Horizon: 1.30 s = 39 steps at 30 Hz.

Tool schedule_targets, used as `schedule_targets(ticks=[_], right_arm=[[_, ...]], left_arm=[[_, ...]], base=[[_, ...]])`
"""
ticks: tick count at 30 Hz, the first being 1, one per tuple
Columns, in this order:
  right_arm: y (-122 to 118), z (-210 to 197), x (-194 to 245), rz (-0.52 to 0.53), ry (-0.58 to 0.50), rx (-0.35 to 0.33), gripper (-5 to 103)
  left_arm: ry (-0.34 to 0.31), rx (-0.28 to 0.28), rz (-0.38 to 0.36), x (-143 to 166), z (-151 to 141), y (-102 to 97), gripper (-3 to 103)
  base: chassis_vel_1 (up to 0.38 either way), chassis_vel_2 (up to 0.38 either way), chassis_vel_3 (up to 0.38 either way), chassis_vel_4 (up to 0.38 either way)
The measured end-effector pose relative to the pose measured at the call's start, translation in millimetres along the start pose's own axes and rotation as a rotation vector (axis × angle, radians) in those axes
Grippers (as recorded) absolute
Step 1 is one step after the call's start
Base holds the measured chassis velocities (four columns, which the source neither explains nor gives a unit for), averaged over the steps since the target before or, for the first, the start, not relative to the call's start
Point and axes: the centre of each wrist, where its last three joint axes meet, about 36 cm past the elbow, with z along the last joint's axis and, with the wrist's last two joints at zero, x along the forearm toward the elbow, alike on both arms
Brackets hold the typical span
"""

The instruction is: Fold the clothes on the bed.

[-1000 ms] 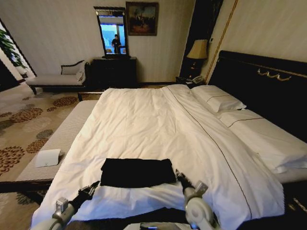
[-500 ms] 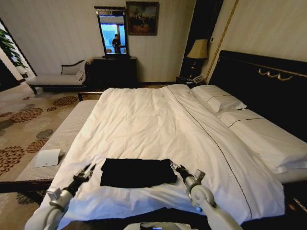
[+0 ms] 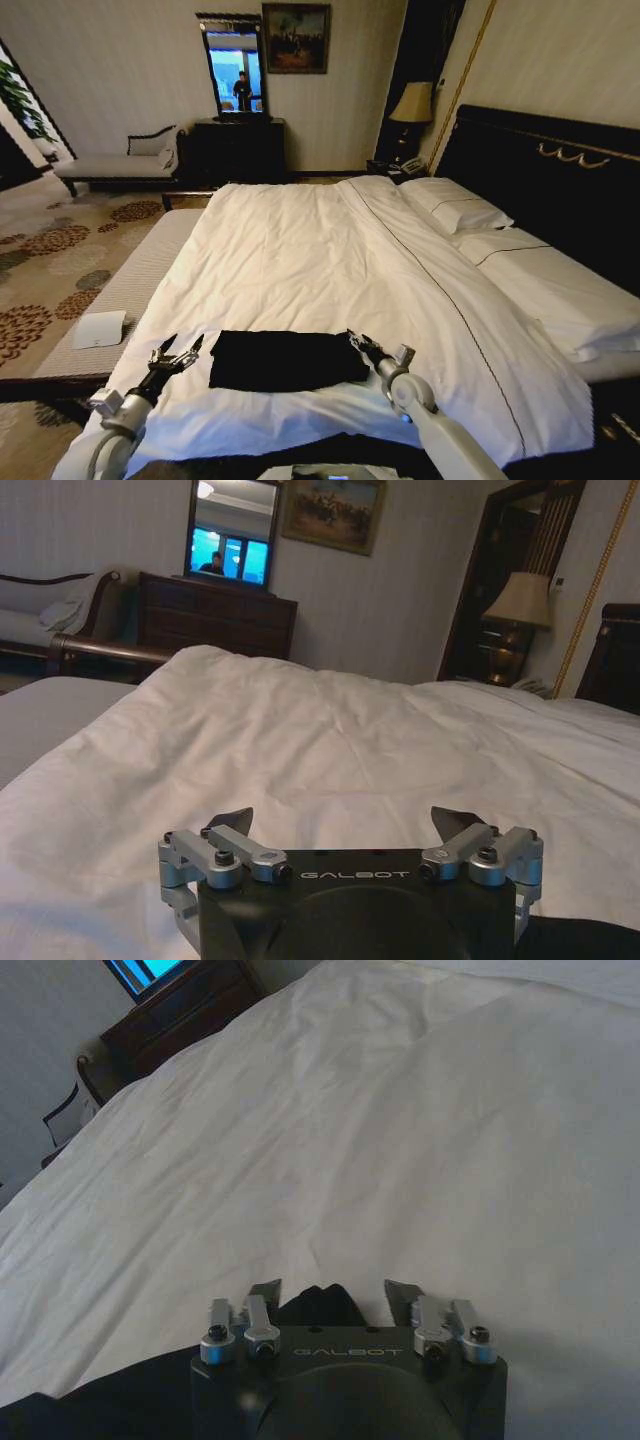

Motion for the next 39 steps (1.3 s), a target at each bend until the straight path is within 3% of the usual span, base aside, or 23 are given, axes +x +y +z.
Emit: schedule_targets(ticks=[2,6,8,11,17,25,32,39], right_arm=[[1,1,0,-0.003,0.003,-0.001,56],[4,3,-2,-0.022,0.010,-0.006,34],[5,4,-3,-0.024,0.012,-0.007,34],[7,6,-6,-0.030,0.015,-0.009,18],[8,7,-6,-0.044,0.005,-0.017,1],[6,5,-7,-0.045,-0.017,-0.043,0],[10,0,-16,-0.003,-0.091,-0.139,0],[7,1,-31,0.023,-0.111,-0.163,0]], left_arm=[[0.002,-0.002,-0.001,0,0,0.3,100],[0.014,-0.007,-0.007,2,2,2.8,100],[0.016,-0.007,-0.009,2,3,3.6,100],[0.021,-0.009,-0.016,3,5,6.3,100],[0.025,-0.009,-0.023,2,9,9.3,100],[0.031,-0.010,-0.027,0,14,11.0,100],[0.033,-0.011,-0.028,0,19,10.9,100],[0.037,-0.013,-0.024,1,25,6.8,100]], base=[[0.000,0.000,0.000,0.000],[0.000,0.000,0.000,0.000],[0.000,0.000,0.000,0.000],[0.000,0.000,0.000,0.000],[0.000,0.000,0.000,0.000],[0.000,0.000,0.000,0.000],[0.000,0.000,0.000,0.000],[0.000,0.000,0.000,0.000]])
